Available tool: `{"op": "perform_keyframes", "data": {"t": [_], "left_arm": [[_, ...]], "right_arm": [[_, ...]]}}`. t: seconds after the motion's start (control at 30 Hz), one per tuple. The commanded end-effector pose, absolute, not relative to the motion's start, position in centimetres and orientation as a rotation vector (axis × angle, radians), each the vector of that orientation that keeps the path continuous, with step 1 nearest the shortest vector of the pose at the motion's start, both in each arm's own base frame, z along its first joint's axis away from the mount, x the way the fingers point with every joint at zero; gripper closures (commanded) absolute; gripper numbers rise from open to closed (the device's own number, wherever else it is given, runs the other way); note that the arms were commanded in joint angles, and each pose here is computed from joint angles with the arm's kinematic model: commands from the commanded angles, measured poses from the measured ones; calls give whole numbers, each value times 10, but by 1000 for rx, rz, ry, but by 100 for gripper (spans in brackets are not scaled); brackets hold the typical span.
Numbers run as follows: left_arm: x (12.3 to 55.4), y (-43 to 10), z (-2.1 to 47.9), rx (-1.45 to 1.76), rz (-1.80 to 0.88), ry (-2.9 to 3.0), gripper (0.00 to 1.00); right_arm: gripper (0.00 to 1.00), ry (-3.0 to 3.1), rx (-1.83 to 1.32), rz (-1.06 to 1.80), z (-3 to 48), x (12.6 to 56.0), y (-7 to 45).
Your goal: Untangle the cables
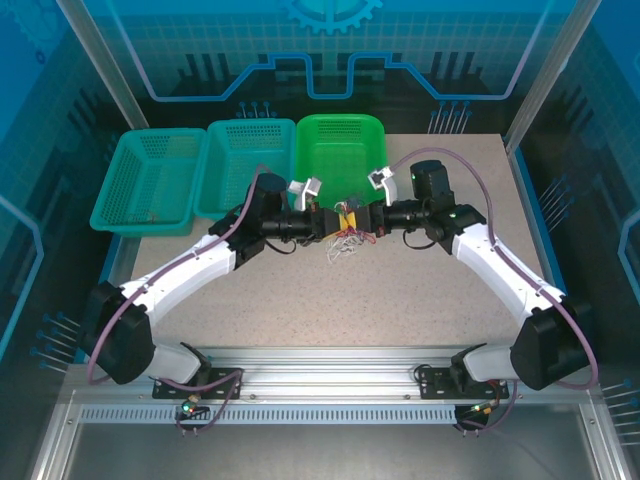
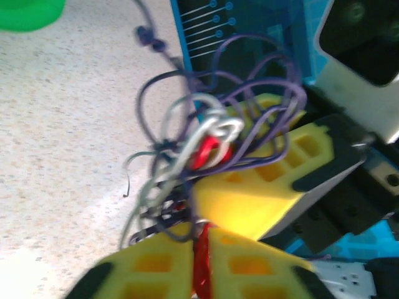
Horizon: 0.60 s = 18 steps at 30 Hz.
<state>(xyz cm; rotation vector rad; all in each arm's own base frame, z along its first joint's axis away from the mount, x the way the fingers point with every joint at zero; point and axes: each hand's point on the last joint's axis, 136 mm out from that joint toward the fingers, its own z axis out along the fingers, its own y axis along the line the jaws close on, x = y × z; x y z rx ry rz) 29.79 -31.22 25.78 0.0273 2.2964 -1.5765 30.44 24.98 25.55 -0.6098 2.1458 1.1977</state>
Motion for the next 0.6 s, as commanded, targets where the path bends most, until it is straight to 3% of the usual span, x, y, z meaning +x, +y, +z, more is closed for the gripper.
{"op": "perform_keyframes", "data": {"t": [0.0,0.17,0.37,0.57], "left_arm": [[294,-310,258,22,-1544,2297,100],[305,-279,254,-100,-1351,2293,100],[309,-239,254,-225,-1272,2247,100],[309,-236,248,-223,-1236,2278,100]], "right_arm": [[94,2156,-600,1173,257,309,254],[92,2289,-288,908,221,333,203],[92,2451,383,497,156,336,72],[91,2515,469,424,132,317,51]]}}
